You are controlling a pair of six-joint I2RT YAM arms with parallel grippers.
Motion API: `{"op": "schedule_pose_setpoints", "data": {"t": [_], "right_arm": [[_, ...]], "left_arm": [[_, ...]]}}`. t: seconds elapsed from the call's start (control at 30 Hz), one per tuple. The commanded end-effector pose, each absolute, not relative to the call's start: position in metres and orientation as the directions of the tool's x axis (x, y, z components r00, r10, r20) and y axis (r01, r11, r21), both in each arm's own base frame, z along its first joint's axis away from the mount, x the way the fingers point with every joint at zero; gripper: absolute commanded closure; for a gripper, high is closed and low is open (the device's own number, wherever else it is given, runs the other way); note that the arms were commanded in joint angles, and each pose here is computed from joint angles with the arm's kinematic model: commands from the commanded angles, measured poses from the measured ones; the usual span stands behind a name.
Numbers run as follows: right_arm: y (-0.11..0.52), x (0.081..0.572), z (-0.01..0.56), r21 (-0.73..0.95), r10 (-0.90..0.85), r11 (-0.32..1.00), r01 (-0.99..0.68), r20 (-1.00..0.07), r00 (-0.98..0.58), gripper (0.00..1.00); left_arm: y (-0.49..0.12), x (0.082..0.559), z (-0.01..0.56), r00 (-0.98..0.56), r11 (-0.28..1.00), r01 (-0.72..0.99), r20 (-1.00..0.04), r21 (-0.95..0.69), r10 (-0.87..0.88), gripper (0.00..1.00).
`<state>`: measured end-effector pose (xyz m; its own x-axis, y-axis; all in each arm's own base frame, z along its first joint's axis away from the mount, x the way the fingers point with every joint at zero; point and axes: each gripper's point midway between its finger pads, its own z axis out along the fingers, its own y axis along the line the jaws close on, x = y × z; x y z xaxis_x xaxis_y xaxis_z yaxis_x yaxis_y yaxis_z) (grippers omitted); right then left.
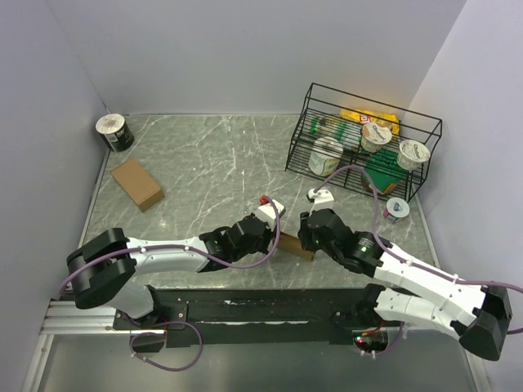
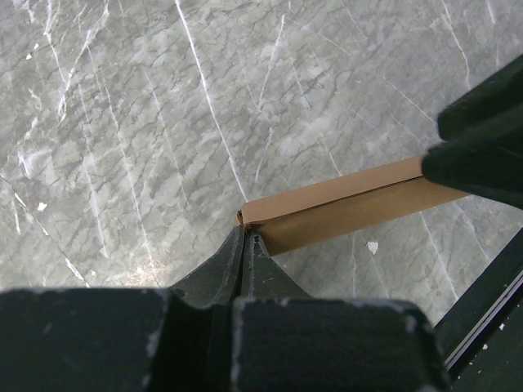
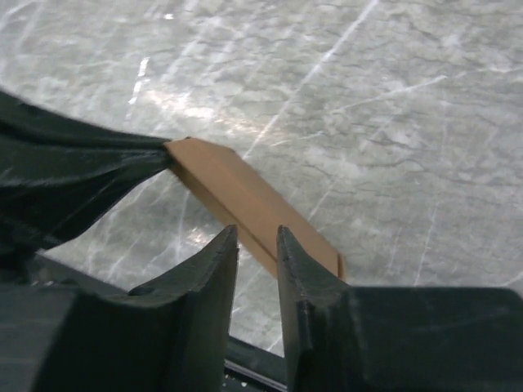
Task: Fold the paper box
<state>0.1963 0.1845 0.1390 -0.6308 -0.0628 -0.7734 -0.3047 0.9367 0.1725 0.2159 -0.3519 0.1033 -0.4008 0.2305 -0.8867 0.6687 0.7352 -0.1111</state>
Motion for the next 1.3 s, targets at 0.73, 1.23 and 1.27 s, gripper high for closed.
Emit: {"op": "schedule_pose_setpoints", "data": {"t": [0.73, 1.23, 1.27], "right_arm": [[0.14, 0.173, 0.075, -0.094, -0.017, 0.992, 0.088, -0.773, -0.634, 0.82], [0.132, 0.166, 0.068, -0.107, -0.028, 0.991, 0.082, -0.761, -0.648, 0.81], [0.132, 0.166, 0.069, -0.106, -0.028, 0.991, 0.082, -0.762, -0.647, 0.81]], "left_arm": [[-0.339, 0.189, 0.054, -0.481, 0.696, 0.714, -0.778, -0.08, 0.404, 0.99], [-0.335, 0.187, 0.093, -0.465, 0.693, 0.712, -0.815, -0.112, 0.346, 0.4], [-0.334, 0.186, 0.097, -0.463, 0.688, 0.715, -0.82, -0.122, 0.336, 0.39]]}}
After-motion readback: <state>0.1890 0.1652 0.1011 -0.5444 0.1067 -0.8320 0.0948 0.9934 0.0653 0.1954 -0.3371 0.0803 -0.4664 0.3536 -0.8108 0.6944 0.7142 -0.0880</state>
